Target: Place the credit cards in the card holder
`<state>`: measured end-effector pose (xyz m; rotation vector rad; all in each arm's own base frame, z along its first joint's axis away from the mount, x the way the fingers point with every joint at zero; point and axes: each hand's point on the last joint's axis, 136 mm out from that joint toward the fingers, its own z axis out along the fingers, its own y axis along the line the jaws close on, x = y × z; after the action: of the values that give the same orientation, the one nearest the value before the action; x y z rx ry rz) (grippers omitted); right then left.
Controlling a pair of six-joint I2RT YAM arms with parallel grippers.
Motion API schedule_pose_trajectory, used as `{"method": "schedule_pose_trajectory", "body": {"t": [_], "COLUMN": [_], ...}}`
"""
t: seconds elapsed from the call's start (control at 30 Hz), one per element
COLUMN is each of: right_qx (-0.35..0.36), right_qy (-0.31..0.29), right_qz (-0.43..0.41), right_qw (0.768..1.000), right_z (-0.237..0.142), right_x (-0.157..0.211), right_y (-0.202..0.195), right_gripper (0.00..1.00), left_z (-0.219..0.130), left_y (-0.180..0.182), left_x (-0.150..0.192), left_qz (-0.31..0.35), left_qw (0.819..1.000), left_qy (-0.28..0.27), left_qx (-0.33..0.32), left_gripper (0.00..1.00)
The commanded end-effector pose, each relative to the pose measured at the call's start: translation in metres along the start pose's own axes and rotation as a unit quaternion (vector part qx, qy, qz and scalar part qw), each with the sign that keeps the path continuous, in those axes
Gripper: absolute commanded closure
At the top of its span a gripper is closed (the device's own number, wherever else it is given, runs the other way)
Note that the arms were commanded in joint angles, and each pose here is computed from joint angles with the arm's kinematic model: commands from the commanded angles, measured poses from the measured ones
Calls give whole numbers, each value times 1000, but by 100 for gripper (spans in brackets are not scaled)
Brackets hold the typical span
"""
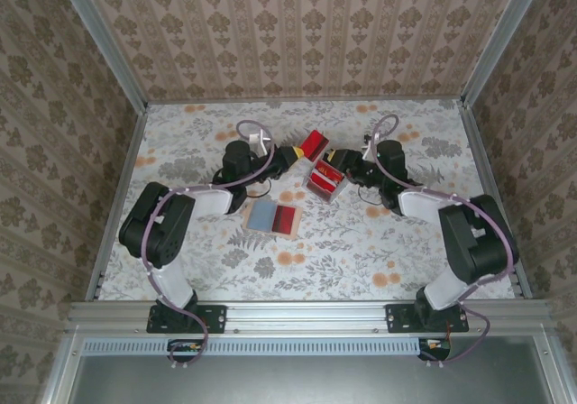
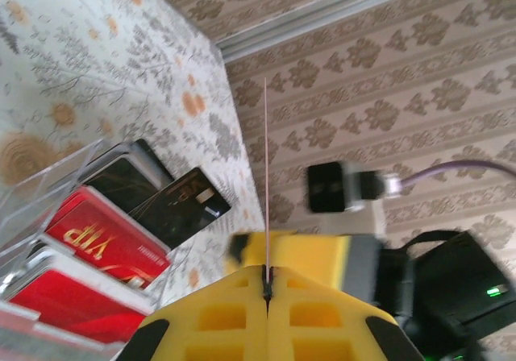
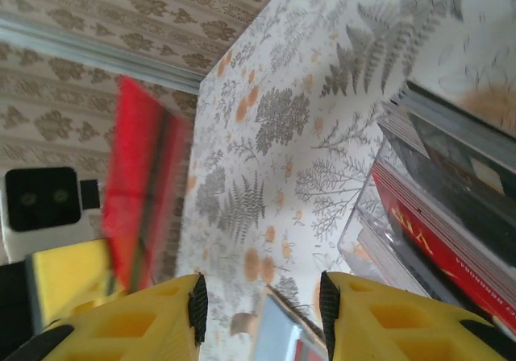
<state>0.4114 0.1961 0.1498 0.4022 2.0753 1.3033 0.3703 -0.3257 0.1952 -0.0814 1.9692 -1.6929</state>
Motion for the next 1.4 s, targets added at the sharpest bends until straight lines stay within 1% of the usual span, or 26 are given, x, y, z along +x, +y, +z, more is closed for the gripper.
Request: {"method": "schedule_pose_trajectory", "body": {"t": [0.0,0.23,0.5,0.67,0.7,0.77,0.83,0.9,0.93,1.0,1.07,1.13,1.17,1.27,1.3,1.37], "right_qx": [-105,-136,-129,-151,-154,-156,-153,-151,-149,-145,-133,-110,-98,-38,-20,8], "right_qy": [-21,-37,-23,-10,-9,-9,-15,-15,-15,-12,-3,16,29,91,116,158], "right_qz": [38,39,58,53,51,48,49,47,47,46,45,42,38,8,-10,-37], "right_qw": [994,989,990,987,987,987,987,987,988,988,990,993,994,995,993,987], "right_z": [-1,-2,18,28,29,29,28,27,27,27,27,26,25,24,22,21], "right_x": [-16,-26,-20,-15,-14,-15,-16,-15,-15,-12,-7,3,9,43,58,85], "right_y": [48,64,54,69,71,74,73,72,70,69,63,54,51,38,37,36], "right_gripper": [56,56,57,61,63,70,83,94,97,100,100,100,100,100,100,100], "left_z": [0,-4,2,5,5,4,4,4,4,3,0,-10,-16,-43,-56,-79], "left_y": [-13,-6,-15,-15,-14,-13,-12,-12,-11,-9,-1,15,20,44,58,79], "left_x": [-14,-8,-5,2,2,3,3,2,2,1,2,4,4,8,6,13], "left_qz": [-15,-28,-27,-27,-29,-30,-31,-29,-30,-27,-26,-35,-34,-35,-38,-42], "left_qw": [998,997,997,998,997,997,997,997,998,998,999,999,999,997,995,990], "left_qy": [-49,-61,-51,-44,-44,-44,-44,-46,-45,-43,-38,-34,-34,-32,-31,-23], "left_qx": [39,37,50,49,48,47,46,46,45,41,26,-4,-13,-56,-82,-131], "left_gripper": [100,100,100,100,100,100,100,100,100,100,89,75,71,68,67,67]}}
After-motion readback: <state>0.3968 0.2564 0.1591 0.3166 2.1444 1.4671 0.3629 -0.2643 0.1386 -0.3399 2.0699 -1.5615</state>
